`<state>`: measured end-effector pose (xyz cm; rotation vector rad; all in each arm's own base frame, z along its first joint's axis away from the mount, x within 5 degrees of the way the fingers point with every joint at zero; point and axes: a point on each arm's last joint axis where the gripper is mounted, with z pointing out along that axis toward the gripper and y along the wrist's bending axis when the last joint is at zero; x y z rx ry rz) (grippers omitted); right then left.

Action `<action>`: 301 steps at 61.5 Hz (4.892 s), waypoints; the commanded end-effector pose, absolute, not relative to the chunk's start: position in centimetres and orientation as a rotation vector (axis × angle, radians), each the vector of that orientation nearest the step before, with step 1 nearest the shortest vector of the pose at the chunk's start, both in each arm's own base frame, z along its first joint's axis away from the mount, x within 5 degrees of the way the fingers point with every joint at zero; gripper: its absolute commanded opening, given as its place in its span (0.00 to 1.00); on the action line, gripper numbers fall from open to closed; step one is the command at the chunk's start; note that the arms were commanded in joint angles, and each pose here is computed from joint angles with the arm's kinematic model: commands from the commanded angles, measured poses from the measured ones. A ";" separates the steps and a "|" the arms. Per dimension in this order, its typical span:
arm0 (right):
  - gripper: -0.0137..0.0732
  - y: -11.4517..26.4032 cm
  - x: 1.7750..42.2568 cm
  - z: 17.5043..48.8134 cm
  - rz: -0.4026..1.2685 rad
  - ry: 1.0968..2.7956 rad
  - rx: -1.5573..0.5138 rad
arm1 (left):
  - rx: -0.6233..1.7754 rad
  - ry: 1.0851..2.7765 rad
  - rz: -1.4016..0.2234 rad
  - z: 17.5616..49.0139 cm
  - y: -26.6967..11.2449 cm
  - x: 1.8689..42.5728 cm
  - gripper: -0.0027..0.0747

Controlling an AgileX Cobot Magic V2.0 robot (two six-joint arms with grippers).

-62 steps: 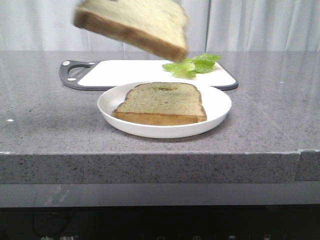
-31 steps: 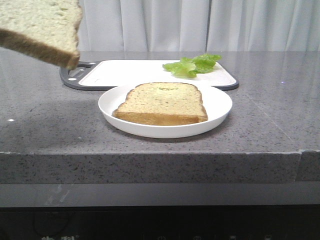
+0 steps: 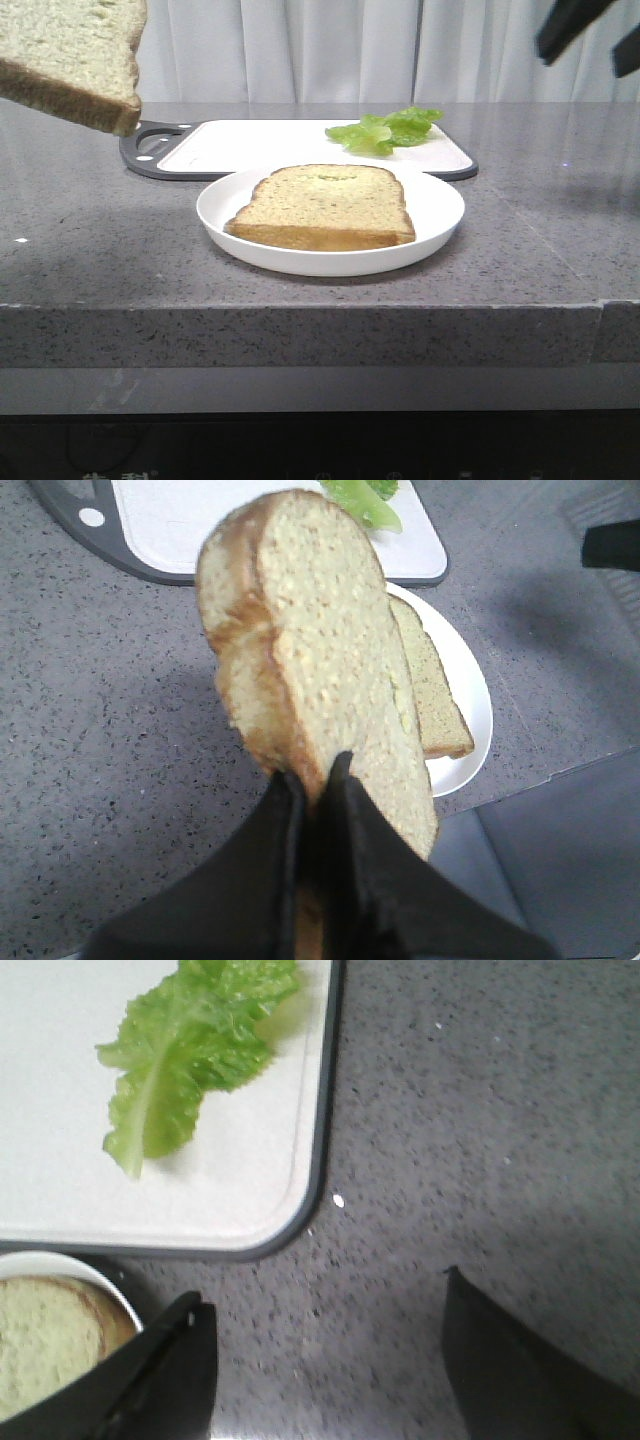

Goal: Left arm grabs bread, right arm adds lettuce
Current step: 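Move the right gripper down to the lettuce leaf on the cutting board, then grasp the lettuce leaf with the right gripper and lift it, then carry the lettuce over the plate and lower it onto the bottom slice, then lower the held bread slice onto the lettuce with the left gripper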

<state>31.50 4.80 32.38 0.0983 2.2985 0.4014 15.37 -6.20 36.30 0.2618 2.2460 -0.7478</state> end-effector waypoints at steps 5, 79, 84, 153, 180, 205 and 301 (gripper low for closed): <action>0.74 5.5 35.9 34.7 0.521 2.202 0.094 | 0.233 2.160 -0.754 37.7 -6.2 15.5 0.01; 0.60 8.1 48.6 28.4 0.921 2.139 0.072 | 0.235 2.162 -0.755 37.6 -6.2 15.4 0.01; 0.48 8.1 48.6 28.4 0.917 2.132 0.080 | 0.235 2.163 -0.756 37.6 -6.2 15.4 0.01; 0.02 9.5 30.6 39.8 1.176 1.871 -0.243 | 0.246 2.170 -0.714 37.5 -6.0 15.5 0.01; 0.02 12.8 25.6 32.7 1.495 1.899 -0.224 | 0.246 2.170 -0.714 37.5 -6.0 15.5 0.01; 0.02 13.3 26.2 31.2 1.582 1.916 -0.128 | 0.246 2.170 -0.713 37.5 -6.0 15.5 0.01; 0.68 6.1 24.4 32.6 0.741 2.128 -0.261 | 0.381 2.025 -1.187 37.3 -10.5 18.4 0.01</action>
